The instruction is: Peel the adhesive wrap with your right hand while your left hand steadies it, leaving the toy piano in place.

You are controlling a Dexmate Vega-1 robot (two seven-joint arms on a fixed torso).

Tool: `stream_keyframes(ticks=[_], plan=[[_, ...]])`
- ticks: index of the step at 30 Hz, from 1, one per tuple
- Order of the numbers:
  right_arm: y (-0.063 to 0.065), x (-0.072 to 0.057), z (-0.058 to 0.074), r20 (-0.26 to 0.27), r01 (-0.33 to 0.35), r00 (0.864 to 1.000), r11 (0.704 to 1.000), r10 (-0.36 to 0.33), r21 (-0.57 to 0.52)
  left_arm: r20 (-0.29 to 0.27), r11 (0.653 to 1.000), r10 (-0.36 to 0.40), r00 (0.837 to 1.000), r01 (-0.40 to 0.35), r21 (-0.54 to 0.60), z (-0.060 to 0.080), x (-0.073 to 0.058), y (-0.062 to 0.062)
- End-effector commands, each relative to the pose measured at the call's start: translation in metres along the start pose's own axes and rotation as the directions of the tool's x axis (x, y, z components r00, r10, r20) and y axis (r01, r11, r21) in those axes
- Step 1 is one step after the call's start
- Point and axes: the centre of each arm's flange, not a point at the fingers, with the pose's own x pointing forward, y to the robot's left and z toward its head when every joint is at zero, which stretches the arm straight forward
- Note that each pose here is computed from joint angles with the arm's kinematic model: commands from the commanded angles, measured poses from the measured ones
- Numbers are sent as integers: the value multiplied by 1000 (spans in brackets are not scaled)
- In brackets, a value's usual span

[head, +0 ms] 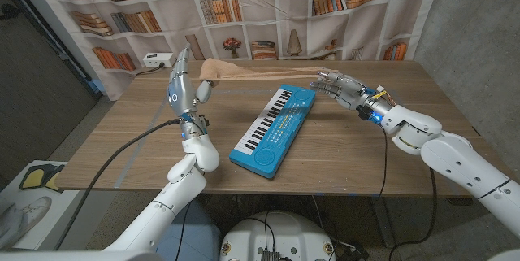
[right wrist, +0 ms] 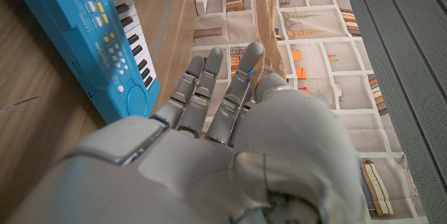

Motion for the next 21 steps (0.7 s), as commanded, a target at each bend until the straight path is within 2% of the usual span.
stream_keyframes(ticks=[1, 21], plan=[[-5, -3, 1, 2, 21, 1000, 1000, -21, 3, -9, 1000, 0, 1000, 0, 7, -5, -2, 1], [-12, -4, 0, 5, 55, 998, 998, -55, 11, -17, 1000, -4, 1000, 4, 18, -11, 0, 0]])
